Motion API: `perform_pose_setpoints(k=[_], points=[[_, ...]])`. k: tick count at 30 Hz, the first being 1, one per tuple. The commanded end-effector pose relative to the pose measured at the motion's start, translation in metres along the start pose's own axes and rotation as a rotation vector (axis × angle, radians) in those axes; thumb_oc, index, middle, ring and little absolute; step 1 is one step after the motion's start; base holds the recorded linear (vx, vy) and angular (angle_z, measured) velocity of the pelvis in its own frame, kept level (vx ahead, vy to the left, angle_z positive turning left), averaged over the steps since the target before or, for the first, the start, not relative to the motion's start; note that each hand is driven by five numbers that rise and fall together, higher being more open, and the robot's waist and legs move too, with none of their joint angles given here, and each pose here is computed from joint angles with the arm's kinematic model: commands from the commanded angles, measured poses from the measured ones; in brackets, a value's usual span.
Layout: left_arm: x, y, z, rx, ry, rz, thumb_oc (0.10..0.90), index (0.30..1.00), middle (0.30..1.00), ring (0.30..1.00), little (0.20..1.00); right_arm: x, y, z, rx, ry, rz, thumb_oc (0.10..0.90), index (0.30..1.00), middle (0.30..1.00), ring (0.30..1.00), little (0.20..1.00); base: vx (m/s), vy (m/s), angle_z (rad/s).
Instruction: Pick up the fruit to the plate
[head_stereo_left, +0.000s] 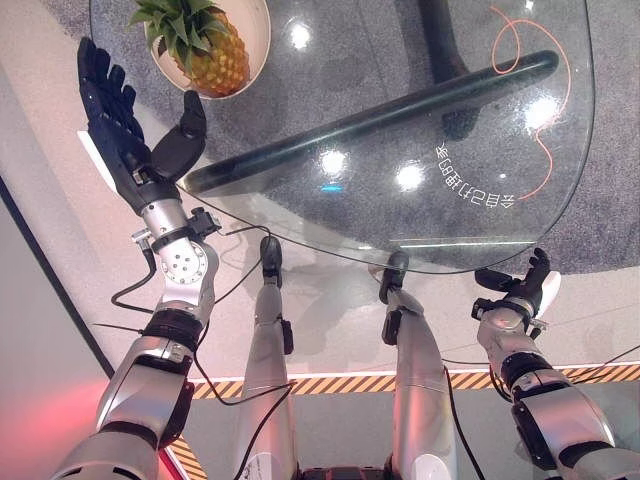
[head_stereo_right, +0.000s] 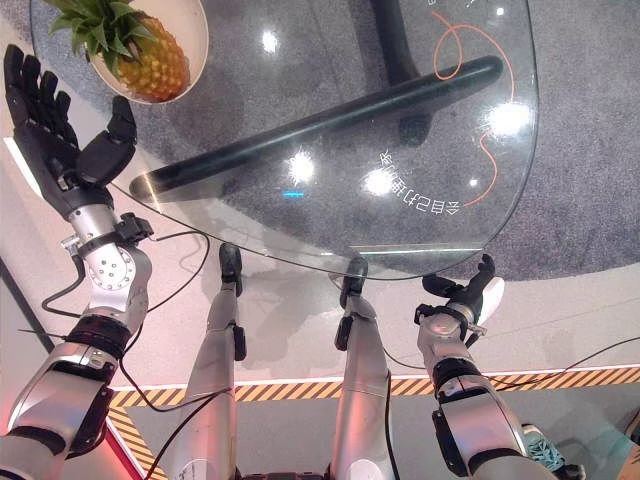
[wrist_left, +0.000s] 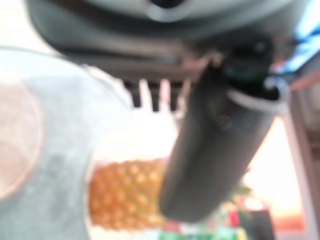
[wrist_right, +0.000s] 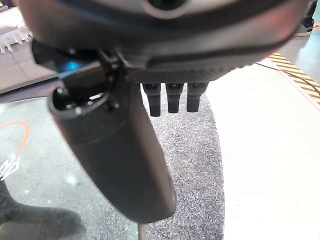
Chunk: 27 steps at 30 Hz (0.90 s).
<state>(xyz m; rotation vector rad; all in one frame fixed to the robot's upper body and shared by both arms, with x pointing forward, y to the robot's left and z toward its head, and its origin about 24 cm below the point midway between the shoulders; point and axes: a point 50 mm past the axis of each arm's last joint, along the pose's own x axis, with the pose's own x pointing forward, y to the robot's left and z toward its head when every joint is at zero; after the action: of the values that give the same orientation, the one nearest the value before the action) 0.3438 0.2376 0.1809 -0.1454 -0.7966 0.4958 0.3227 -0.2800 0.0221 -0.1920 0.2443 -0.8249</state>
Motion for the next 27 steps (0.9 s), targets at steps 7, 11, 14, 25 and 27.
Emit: perform_pose_setpoints(k=[7,11,14,25,27], points=[[0.013,0.007,0.011,-0.055,-0.031,0.044,0.800,0.900,0.900,0.900,0.900,0.006,-0.034,-0.019,0.021,0.025,-0.124,0.800,0.900,0.900,0.900,0.900,0.00,-0.018,0.01],[-0.007,0.032,-0.011,0.051,0.107,0.086,0.800,0.900,0.900,0.900,0.900,0.002,-0.036,-0.030,0.013,0.050,-0.101,0.800,0.900,0.900,0.900,0.900,-0.01,-0.016,0.04],[-0.028,0.060,-0.032,0.102,0.257,0.129,0.800,0.900,0.900,0.900,0.900,-0.002,-0.042,-0.045,-0.013,0.083,-0.088,0.800,0.900,0.900,0.900,0.900,-0.01,0.004,0.00],[-0.161,0.144,-0.084,0.379,0.878,-0.014,0.800,0.900,0.900,0.900,0.900,-0.039,-0.085,-0.136,-0.207,0.354,0.043,0.800,0.900,0.900,0.900,0.900,0.11,0.018,0.04],[-0.192,0.156,-0.087,0.403,1.008,-0.046,0.800,0.900,0.900,0.900,0.900,-0.051,-0.092,-0.153,-0.270,0.400,0.080,0.800,0.900,0.900,0.900,0.900,0.20,0.047,0.02]])
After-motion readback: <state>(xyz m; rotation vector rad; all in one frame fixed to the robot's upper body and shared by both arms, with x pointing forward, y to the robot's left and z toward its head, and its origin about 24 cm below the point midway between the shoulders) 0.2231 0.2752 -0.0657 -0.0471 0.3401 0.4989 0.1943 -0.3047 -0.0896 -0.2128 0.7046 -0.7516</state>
